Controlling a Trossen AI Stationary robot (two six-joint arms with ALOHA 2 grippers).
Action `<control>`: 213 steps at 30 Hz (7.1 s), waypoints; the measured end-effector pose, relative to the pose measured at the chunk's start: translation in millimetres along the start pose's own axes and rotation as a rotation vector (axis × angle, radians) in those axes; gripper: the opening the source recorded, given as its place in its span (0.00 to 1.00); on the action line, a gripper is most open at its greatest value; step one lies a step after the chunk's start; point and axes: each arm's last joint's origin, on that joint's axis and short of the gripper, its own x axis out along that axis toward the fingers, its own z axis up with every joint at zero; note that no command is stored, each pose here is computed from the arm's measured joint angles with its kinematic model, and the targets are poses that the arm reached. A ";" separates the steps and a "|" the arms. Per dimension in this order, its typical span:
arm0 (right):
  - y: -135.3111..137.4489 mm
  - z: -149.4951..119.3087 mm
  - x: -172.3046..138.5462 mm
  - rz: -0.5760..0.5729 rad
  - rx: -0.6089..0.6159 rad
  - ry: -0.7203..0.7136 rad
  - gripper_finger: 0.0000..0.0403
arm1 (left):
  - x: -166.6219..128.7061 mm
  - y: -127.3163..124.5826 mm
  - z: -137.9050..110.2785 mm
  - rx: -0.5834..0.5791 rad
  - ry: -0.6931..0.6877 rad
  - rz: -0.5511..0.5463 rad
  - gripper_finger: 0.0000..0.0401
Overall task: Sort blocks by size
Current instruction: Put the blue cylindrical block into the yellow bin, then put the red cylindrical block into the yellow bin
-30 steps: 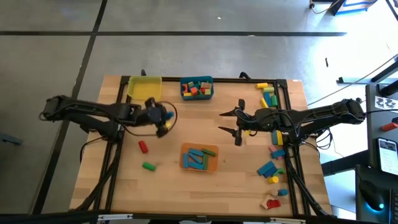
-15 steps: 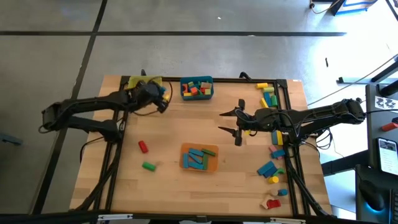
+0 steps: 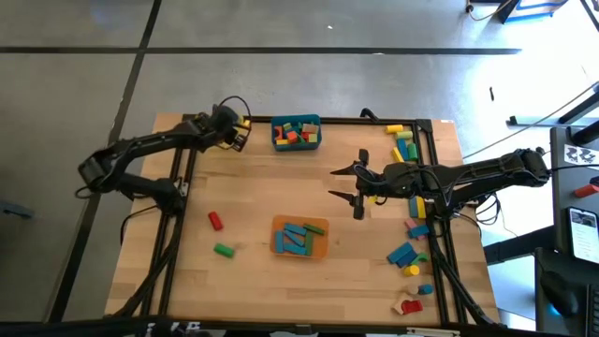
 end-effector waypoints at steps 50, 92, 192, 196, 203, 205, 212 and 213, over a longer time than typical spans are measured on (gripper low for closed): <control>-0.2 -0.7 0.0 -0.009 -0.005 0.008 0.60 | -24.8 -22.2 -1.8 0.168 0.024 -0.124 0.49; 0.0 -0.8 0.9 -0.009 0.004 0.007 0.60 | -138.0 -92.4 -125.8 1.298 0.221 -0.663 0.49; 2.0 -4.0 6.6 -0.007 -0.003 0.023 0.60 | -96.6 -11.8 -2.0 0.298 -0.154 -0.128 0.32; 2.0 -4.0 6.6 -0.007 -0.009 0.023 0.60 | -85.5 3.6 8.5 0.088 -0.161 -0.076 0.32; 2.0 -4.0 6.6 -0.007 -0.009 0.023 0.60 | -53.1 16.1 18.6 -0.019 -0.087 0.002 0.32; 2.0 -4.0 6.6 -0.006 -0.010 0.023 0.60 | -40.7 16.9 18.8 -0.020 -0.037 0.009 0.32; 2.1 -4.3 6.6 -0.006 -0.010 0.026 0.60 | -2.1 13.9 17.2 -0.024 0.103 -0.026 0.32; 2.1 -4.3 6.6 -0.006 -0.010 0.026 0.60 | 2.9 13.4 16.8 -0.025 0.118 -0.028 0.32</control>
